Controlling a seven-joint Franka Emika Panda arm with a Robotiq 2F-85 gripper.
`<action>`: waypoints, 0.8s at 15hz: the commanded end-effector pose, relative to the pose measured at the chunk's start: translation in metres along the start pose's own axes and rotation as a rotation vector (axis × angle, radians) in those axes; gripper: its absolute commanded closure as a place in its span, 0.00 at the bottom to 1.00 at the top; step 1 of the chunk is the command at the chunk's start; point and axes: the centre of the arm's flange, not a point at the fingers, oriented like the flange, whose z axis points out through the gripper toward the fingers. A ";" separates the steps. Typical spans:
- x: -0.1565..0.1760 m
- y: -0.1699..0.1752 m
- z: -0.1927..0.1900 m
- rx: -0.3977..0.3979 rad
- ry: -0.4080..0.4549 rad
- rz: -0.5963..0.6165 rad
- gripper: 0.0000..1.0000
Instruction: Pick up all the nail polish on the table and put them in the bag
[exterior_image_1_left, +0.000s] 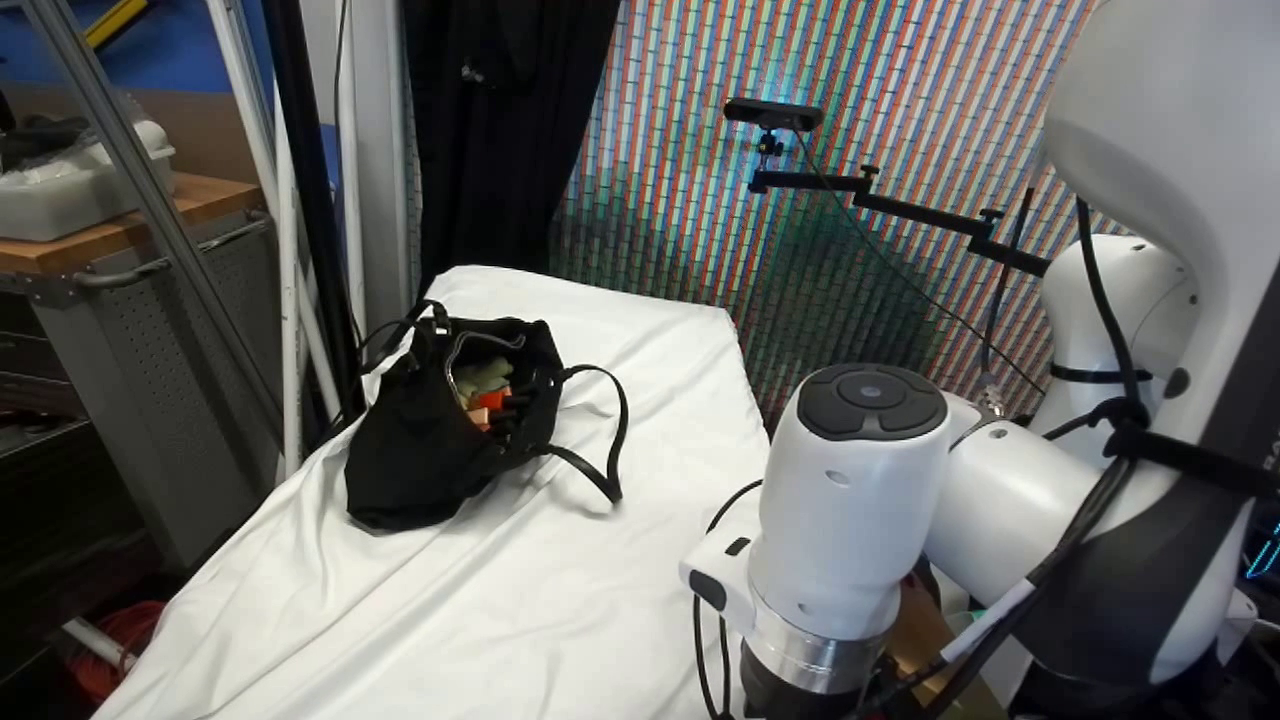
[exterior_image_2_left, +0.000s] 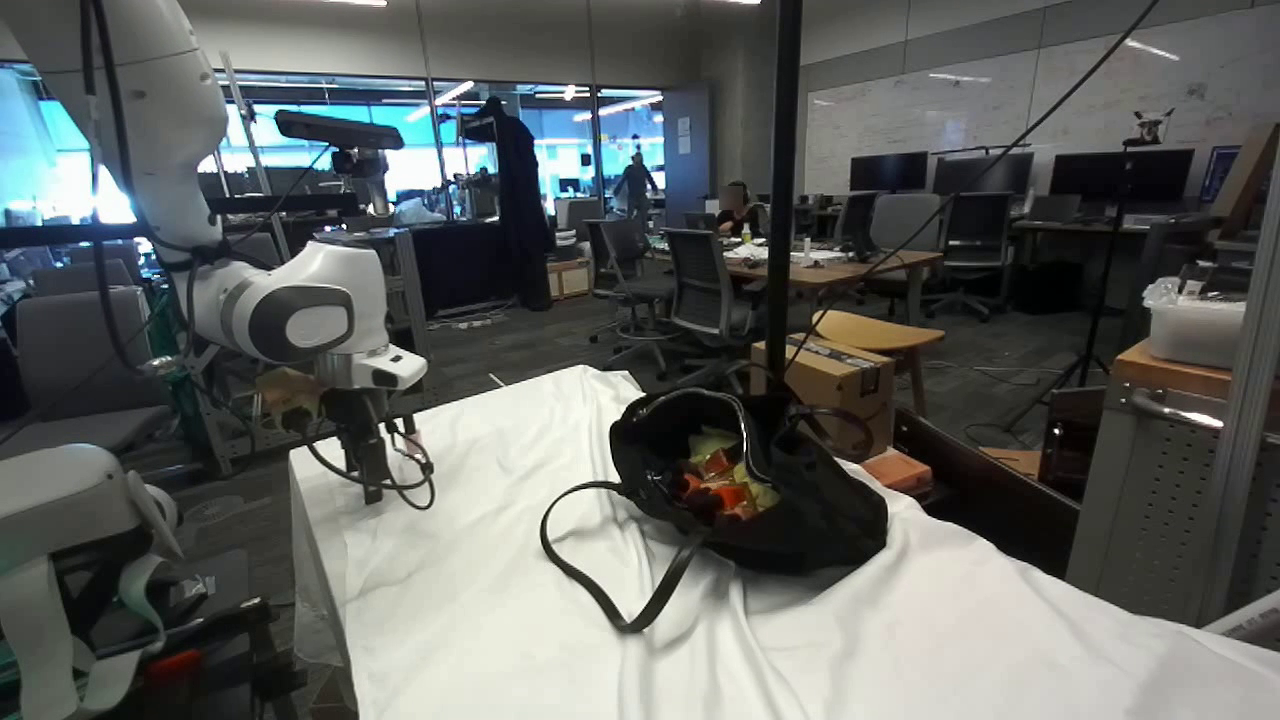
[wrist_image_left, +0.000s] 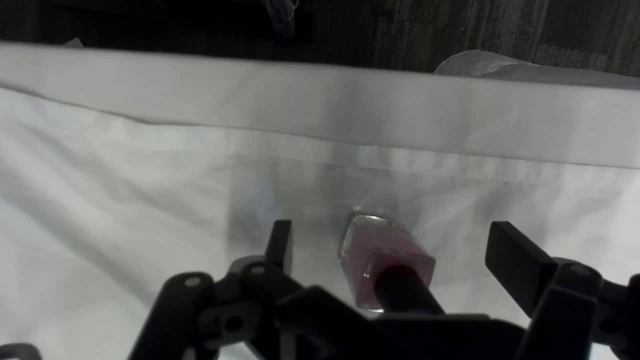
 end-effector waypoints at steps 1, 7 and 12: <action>0.004 -0.002 0.009 -0.020 0.012 -0.003 0.00; 0.007 -0.001 0.010 -0.033 0.014 -0.006 0.06; 0.006 -0.004 0.009 -0.037 0.005 -0.018 0.40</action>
